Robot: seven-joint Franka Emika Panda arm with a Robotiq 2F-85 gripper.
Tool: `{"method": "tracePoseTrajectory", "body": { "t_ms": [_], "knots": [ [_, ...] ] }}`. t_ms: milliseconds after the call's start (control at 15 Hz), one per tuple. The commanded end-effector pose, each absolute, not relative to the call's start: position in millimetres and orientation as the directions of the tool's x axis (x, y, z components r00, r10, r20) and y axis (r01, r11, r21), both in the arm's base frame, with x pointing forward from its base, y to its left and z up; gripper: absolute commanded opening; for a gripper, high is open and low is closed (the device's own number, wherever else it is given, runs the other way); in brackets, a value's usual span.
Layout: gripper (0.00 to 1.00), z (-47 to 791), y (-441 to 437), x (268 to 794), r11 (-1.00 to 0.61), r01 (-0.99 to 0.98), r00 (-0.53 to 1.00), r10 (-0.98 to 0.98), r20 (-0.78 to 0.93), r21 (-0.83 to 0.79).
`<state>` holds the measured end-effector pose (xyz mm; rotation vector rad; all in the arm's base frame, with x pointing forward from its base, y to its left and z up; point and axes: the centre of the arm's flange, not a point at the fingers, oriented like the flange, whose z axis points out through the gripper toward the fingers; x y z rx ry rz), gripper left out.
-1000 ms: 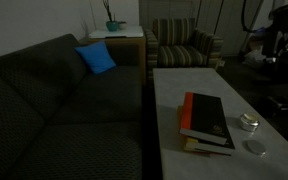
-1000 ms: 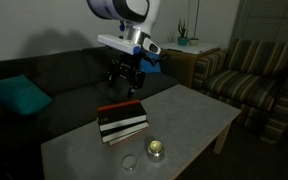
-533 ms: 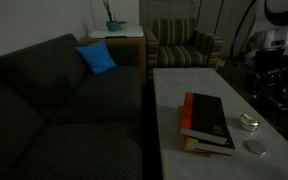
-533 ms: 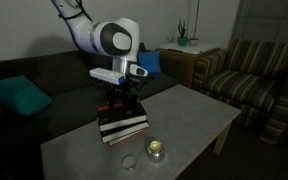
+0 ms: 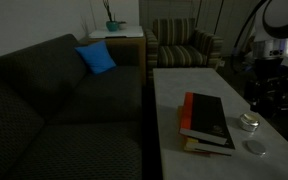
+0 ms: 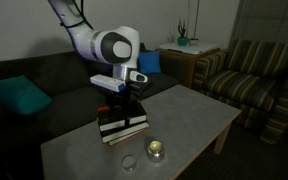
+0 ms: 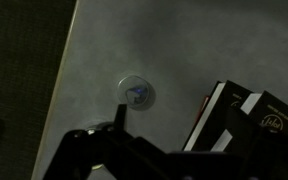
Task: Place the lid on the silver container
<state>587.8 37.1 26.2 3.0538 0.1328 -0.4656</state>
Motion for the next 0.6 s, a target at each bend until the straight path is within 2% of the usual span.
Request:
{"method": "tracePoseTrajectory", "body": {
  "t_ms": [0,533],
  "knots": [
    [1.0,26.2,37.1,587.8,-0.995,0.092,0.951,0.077,-0.299,0.036],
    [1.0,-10.6,24.9,573.8,-0.992,0.125,0.926,0.114,-0.359,0.006]
  ]
}}
